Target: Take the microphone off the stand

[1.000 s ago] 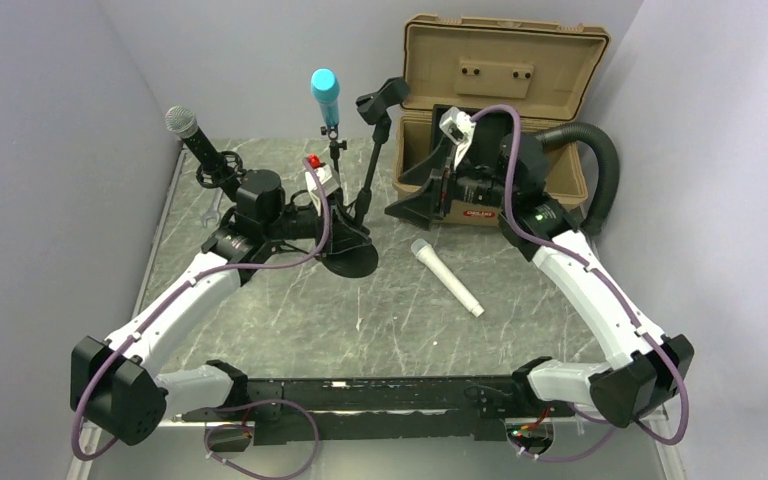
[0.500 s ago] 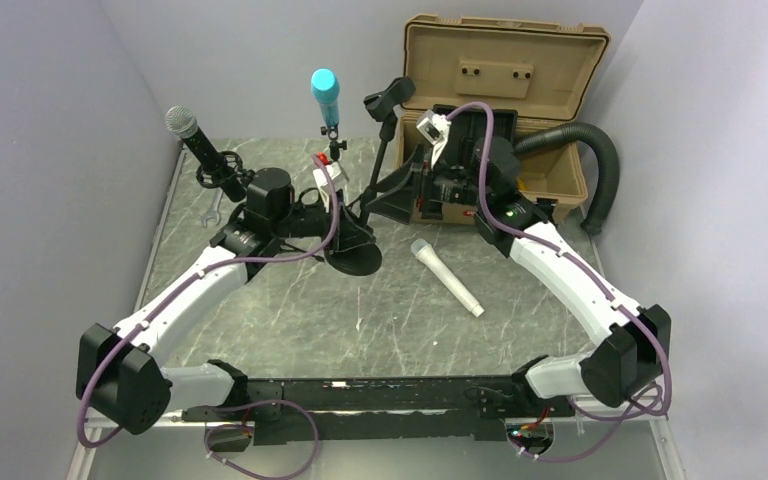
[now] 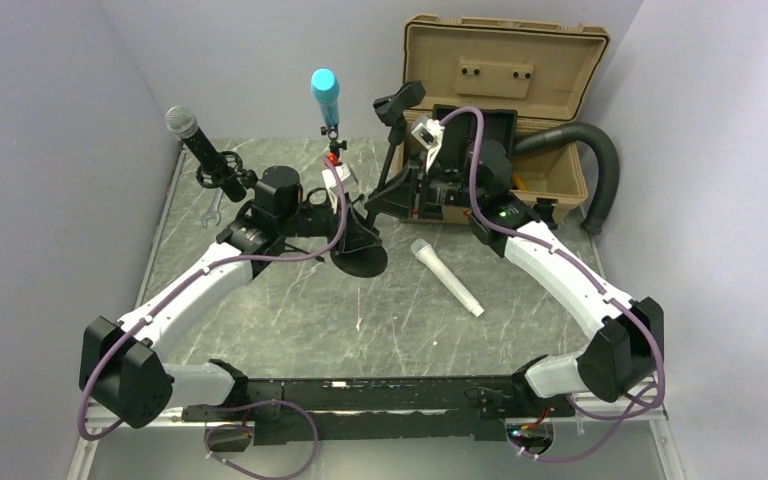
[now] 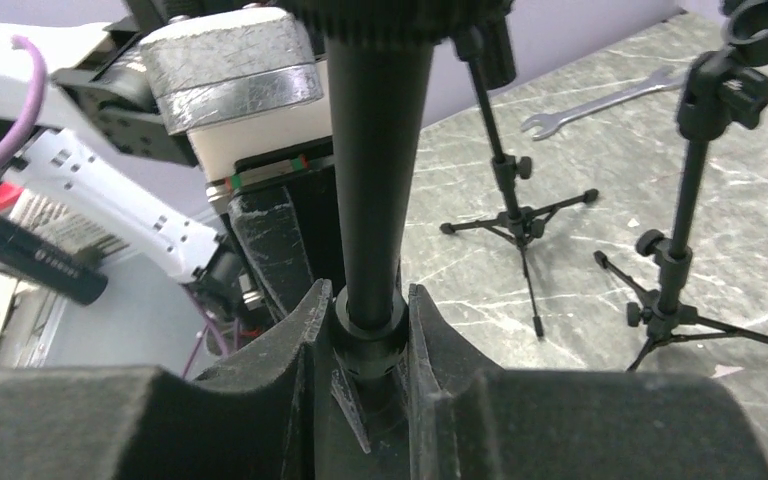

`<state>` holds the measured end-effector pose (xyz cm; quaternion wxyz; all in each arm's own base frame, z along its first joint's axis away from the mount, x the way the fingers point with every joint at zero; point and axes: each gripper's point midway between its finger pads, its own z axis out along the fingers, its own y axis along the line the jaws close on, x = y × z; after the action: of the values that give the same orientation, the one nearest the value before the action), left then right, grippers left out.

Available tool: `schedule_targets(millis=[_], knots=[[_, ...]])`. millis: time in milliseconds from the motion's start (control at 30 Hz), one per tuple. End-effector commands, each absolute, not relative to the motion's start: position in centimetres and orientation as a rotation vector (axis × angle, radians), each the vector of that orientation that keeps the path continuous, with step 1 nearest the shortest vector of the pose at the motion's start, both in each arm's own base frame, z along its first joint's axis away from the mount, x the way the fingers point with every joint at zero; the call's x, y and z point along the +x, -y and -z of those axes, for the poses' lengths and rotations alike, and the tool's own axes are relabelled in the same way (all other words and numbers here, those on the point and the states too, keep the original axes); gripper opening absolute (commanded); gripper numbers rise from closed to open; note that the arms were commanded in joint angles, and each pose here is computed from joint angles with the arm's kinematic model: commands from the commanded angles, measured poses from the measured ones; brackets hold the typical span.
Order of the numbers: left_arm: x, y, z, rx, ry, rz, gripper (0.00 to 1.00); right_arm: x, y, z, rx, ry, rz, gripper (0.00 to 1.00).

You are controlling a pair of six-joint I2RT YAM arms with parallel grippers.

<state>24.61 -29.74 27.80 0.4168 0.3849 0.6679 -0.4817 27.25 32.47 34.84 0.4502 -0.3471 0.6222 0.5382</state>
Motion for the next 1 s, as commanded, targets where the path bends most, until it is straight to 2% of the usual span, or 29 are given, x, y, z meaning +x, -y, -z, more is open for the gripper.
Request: schedule_targets(millis=[0,200,300,333,367,433,567,767,967], knots=[[20.9,29.9,-33.3,1.105,-1.380,1.311,0.00,24.8,-30.7,-37.2,-1.015,-1.345,-1.349,0.00],[16.1,29.5,-36.1,1.256,-1.259,1.568,0.00,21.2,-29.6,-37.9,-1.223,-1.230,-1.421,0.00],[15.7,29.4,-36.9,1.254,-1.242,1.584,0.00,20.9,-29.5,-37.7,-1.239,-1.234,-1.428,0.30],[16.0,29.5,-36.9,1.238,-1.249,1.578,0.00,21.2,-29.4,-37.6,-1.223,-1.247,-1.418,0.56],[16.5,29.6,-37.0,1.214,-1.258,1.556,0.00,21.5,-29.4,-37.6,-1.201,-1.259,-1.407,0.68],[17.7,29.9,-36.9,1.156,-1.288,1.491,0.00,22.1,-29.3,-37.9,-1.145,-1.286,-1.396,0.78],[21.2,30.2,-35.6,1.078,-1.416,1.287,0.00,24.0,-29.3,-38.8,-1.001,-1.366,-1.367,0.82],[24.3,30.9,-34.4,1.017,-1.516,1.002,0.00,25.6,-29.6,-40.0,-0.874,-1.418,-1.376,0.81],[26.2,30.8,-33.3,0.960,-1.573,0.842,0.00,26.6,-29.3,-39.6,-0.804,-1.432,-1.359,0.71]])
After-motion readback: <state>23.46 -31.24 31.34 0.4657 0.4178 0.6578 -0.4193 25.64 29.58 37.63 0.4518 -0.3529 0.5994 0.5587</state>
